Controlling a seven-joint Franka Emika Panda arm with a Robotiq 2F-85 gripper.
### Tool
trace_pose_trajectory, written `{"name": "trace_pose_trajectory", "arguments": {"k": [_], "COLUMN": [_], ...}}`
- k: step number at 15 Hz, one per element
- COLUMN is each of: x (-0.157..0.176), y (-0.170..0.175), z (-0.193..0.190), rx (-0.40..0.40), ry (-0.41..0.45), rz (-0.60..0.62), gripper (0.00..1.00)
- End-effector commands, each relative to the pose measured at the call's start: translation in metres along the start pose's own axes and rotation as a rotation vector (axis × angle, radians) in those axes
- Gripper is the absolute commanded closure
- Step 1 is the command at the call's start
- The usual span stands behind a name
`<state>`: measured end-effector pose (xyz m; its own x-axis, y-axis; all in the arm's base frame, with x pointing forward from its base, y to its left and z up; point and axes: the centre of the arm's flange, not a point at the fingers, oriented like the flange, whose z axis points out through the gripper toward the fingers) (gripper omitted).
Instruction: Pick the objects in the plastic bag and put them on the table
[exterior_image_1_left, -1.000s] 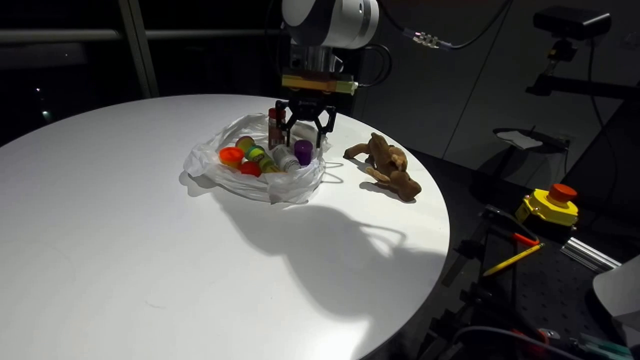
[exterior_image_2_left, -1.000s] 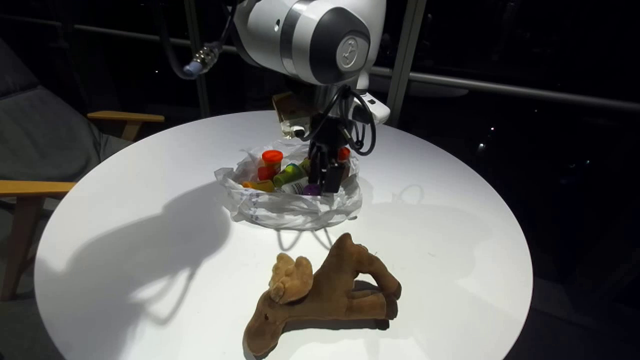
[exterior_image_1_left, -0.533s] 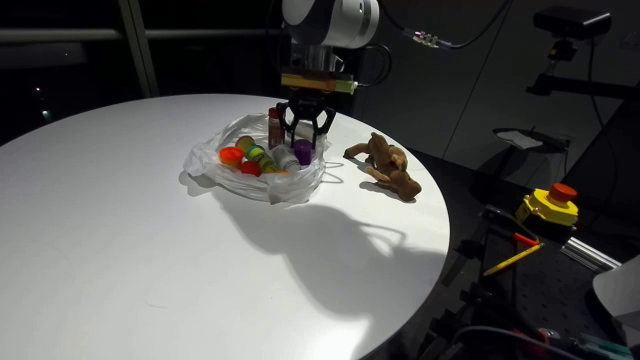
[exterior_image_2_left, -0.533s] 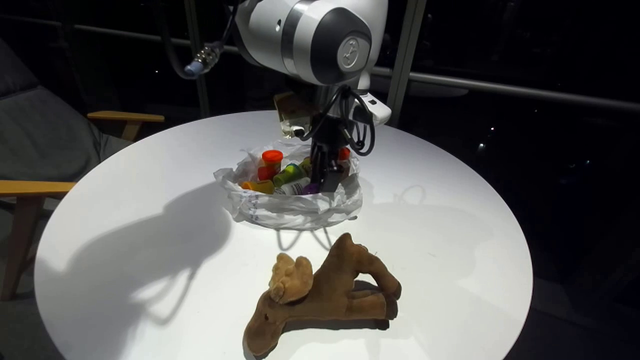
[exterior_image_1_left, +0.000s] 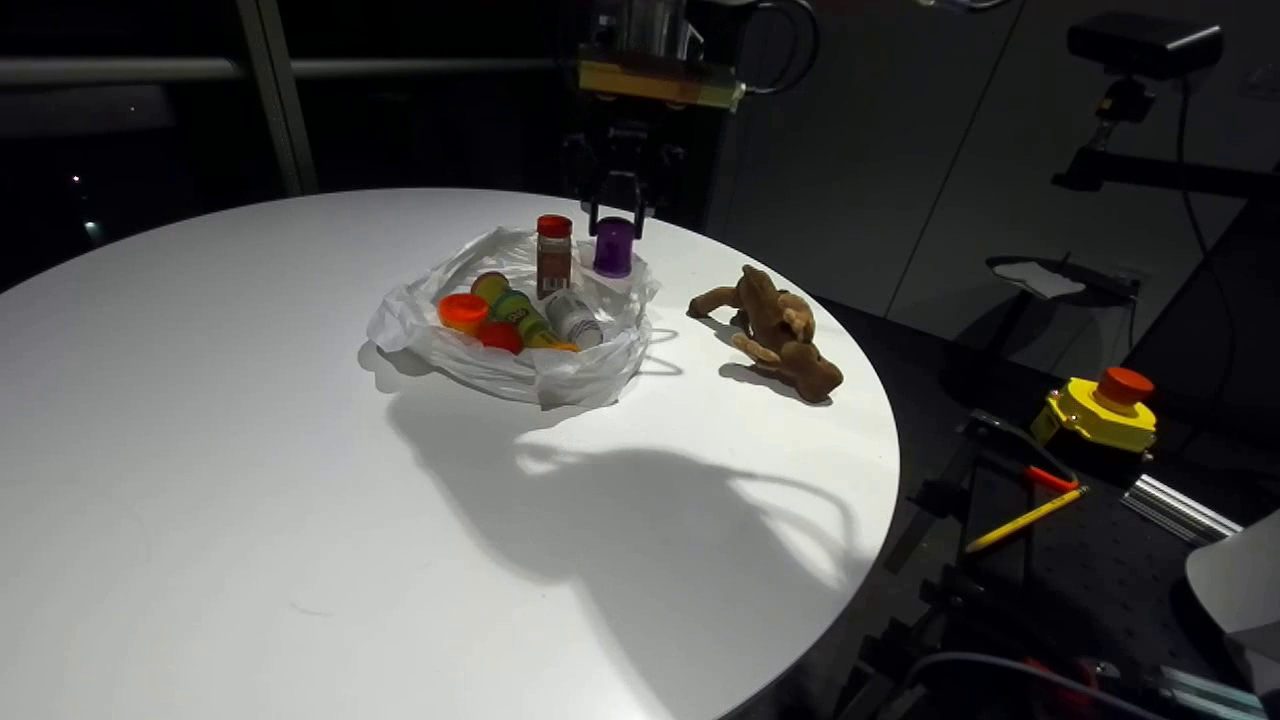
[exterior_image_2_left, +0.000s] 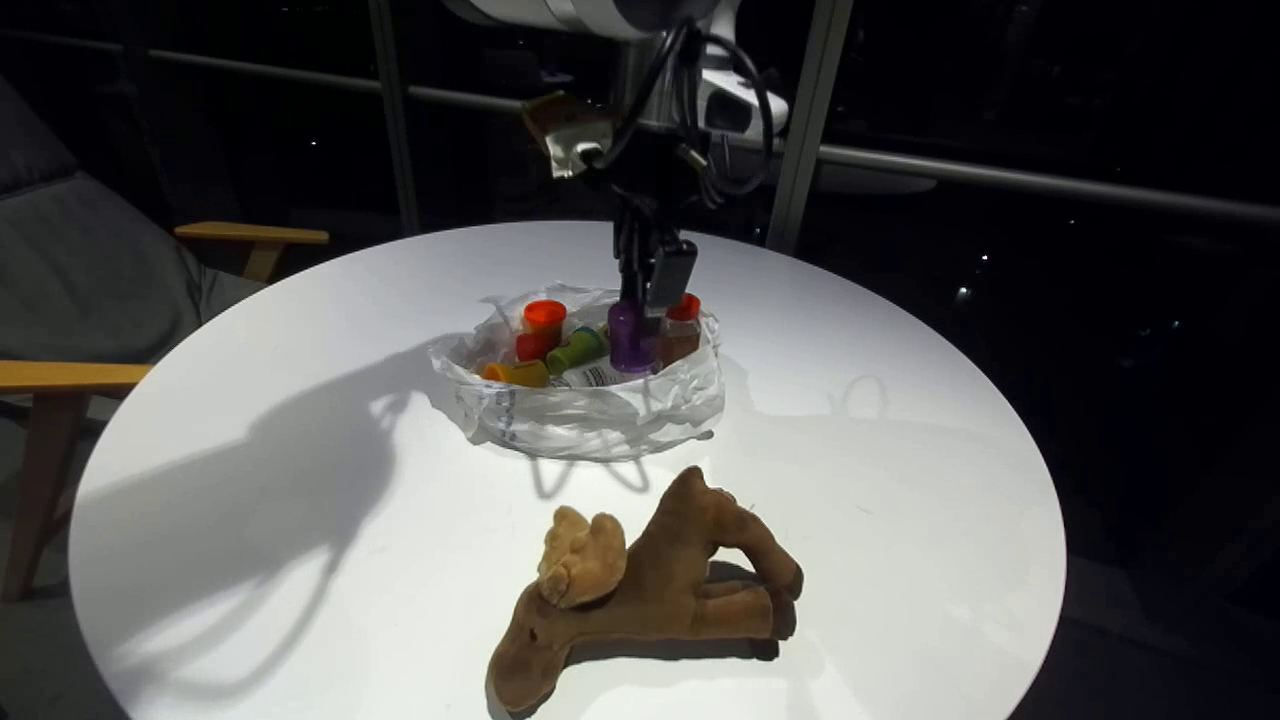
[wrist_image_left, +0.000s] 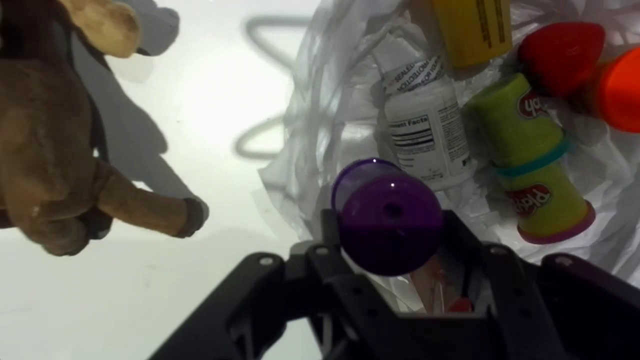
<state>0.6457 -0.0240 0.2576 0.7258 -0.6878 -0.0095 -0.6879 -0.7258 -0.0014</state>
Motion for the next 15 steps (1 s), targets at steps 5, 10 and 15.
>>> {"name": "trace_pose_trajectory", "arguments": {"k": [5,10,15], "x": [-0.085,-0.100,-0.096], "y": [0.081,0.091,0.086], "z": [-0.042,0.029,0.079], "rx": [-0.027,-0.059,-0.058], "ry": [-0.036,-0.046,0.038], "rz": [-0.238,-0.297,-0.297], "gripper": [0.74,0.74,0.74]}}
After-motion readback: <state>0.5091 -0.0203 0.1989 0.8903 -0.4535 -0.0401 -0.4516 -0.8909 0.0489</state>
